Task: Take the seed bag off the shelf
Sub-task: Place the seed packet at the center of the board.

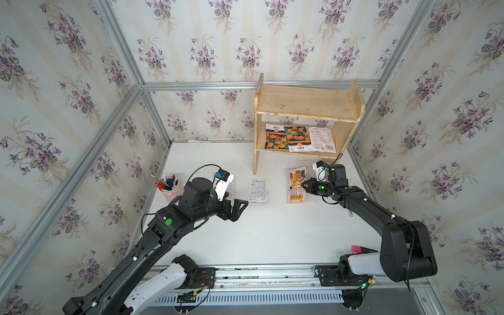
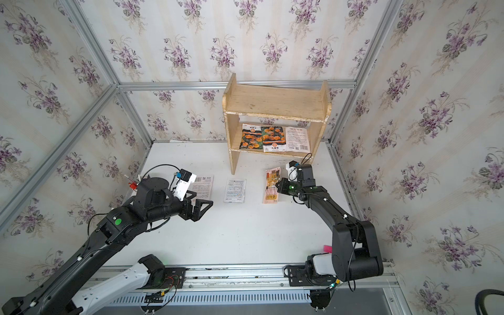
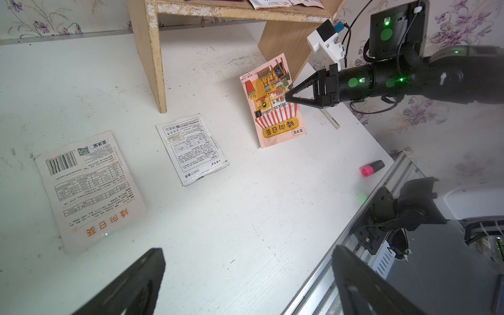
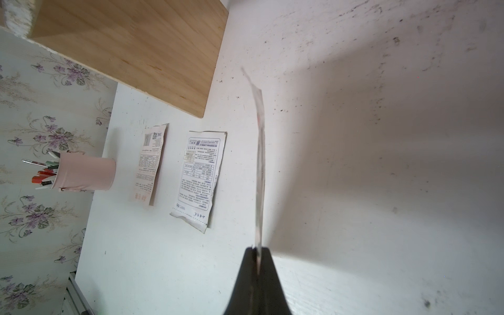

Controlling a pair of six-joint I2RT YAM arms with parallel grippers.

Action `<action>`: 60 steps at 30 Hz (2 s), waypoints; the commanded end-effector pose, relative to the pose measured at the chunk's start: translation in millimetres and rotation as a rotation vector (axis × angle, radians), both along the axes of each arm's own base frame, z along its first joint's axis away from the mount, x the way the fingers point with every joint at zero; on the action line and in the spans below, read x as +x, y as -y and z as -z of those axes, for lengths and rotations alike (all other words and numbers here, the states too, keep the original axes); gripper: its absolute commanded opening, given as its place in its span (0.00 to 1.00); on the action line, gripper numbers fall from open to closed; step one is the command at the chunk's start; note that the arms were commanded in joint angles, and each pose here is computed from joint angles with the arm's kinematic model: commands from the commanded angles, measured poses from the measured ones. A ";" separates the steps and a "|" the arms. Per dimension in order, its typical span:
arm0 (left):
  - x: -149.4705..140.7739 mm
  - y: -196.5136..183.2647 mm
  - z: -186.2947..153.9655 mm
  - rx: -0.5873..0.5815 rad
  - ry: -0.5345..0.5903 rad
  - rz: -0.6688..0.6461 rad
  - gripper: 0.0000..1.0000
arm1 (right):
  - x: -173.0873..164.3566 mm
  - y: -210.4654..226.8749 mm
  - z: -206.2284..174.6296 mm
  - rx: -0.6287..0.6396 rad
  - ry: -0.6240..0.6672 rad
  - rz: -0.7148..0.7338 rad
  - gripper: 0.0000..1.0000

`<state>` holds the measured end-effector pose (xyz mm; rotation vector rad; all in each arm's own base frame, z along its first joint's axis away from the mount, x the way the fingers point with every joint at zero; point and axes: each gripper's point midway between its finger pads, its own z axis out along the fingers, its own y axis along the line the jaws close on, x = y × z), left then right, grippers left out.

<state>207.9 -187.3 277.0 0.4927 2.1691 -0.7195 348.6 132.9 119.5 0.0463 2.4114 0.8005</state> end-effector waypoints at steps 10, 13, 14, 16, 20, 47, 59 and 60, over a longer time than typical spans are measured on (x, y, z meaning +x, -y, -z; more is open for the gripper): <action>-4.8 -2.2 -9.3 -0.040 0.028 -0.003 1.00 | 9.1 -9.1 10.8 0.028 -0.022 -0.038 0.00; -4.4 -1.9 -7.3 -0.037 0.024 -0.003 1.00 | 5.4 -15.3 21.0 0.032 -0.053 -0.057 0.00; -4.0 -1.9 -7.2 -0.037 0.024 -0.005 1.00 | 4.1 -17.8 25.7 0.025 -0.064 -0.064 0.00; -3.8 -1.5 -7.0 -0.040 0.024 -0.005 1.00 | 2.8 -22.2 33.3 0.020 -0.081 -0.073 0.00; -4.8 -1.5 -6.5 -0.040 0.020 -0.003 1.00 | 5.3 -27.9 43.1 -0.002 -0.095 -0.083 0.00; -7.9 -3.7 -3.9 -0.039 0.010 -0.006 1.00 | 38.1 -17.8 77.3 -0.186 -0.103 -0.037 0.30; -6.1 -2.2 -6.5 -0.038 0.010 -0.004 1.00 | 33.6 -13.8 59.7 -0.206 -0.057 -0.018 0.65; -6.0 -2.0 -6.7 -0.038 0.009 -0.004 1.00 | 31.5 -14.0 56.9 -0.204 -0.050 -0.020 0.66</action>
